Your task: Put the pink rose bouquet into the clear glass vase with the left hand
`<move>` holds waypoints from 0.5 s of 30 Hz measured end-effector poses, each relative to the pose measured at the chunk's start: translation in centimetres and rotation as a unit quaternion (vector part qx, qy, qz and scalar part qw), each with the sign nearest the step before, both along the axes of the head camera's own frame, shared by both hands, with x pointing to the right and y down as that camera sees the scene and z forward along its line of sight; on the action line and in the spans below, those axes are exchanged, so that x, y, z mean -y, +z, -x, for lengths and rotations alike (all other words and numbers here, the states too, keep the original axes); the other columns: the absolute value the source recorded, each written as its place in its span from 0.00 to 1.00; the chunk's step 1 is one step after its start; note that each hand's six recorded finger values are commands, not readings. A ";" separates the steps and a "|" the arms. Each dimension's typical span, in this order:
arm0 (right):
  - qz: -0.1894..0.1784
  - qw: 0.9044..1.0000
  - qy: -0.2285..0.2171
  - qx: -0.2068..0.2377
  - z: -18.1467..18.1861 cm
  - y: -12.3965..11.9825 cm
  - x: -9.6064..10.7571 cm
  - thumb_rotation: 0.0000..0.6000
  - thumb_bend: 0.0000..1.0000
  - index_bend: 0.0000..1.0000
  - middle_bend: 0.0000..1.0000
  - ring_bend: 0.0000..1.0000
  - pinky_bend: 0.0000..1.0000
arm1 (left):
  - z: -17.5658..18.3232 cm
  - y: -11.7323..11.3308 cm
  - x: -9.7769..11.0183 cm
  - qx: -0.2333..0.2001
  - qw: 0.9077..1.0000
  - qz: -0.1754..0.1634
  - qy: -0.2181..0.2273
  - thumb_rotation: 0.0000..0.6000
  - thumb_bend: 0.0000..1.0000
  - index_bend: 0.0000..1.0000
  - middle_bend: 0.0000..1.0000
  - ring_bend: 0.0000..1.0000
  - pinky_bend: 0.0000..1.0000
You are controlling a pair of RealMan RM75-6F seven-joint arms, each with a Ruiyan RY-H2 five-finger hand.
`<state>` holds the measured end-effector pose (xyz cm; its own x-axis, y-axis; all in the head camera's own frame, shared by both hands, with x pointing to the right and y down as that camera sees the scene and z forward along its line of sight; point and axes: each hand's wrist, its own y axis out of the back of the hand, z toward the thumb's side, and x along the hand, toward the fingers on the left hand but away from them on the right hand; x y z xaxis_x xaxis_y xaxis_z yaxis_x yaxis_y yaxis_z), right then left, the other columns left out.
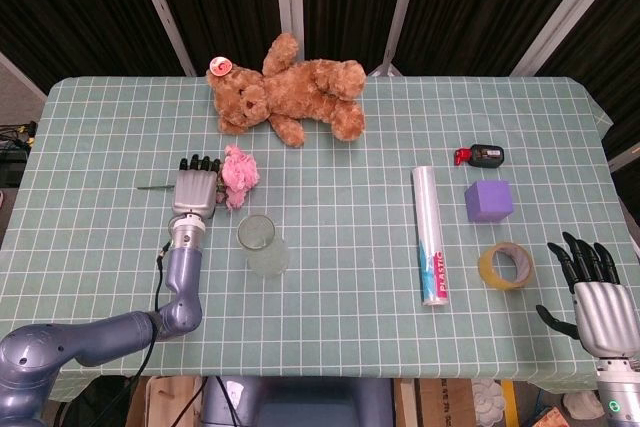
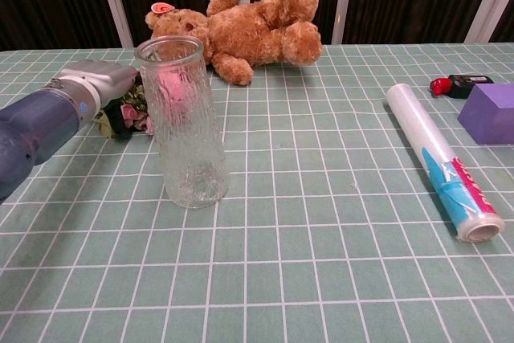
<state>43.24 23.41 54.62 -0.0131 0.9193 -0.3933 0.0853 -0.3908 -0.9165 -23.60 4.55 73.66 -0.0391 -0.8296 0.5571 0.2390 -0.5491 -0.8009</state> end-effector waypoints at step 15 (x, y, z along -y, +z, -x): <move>0.004 1.000 0.002 0.004 -0.2 0.0 -0.1 1.00 0.20 0.18 0.08 0.09 0.00 | 0.3 0.3 0.5 -0.016 0.998 -0.055 0.002 1.00 0.52 0.38 0.35 0.29 0.39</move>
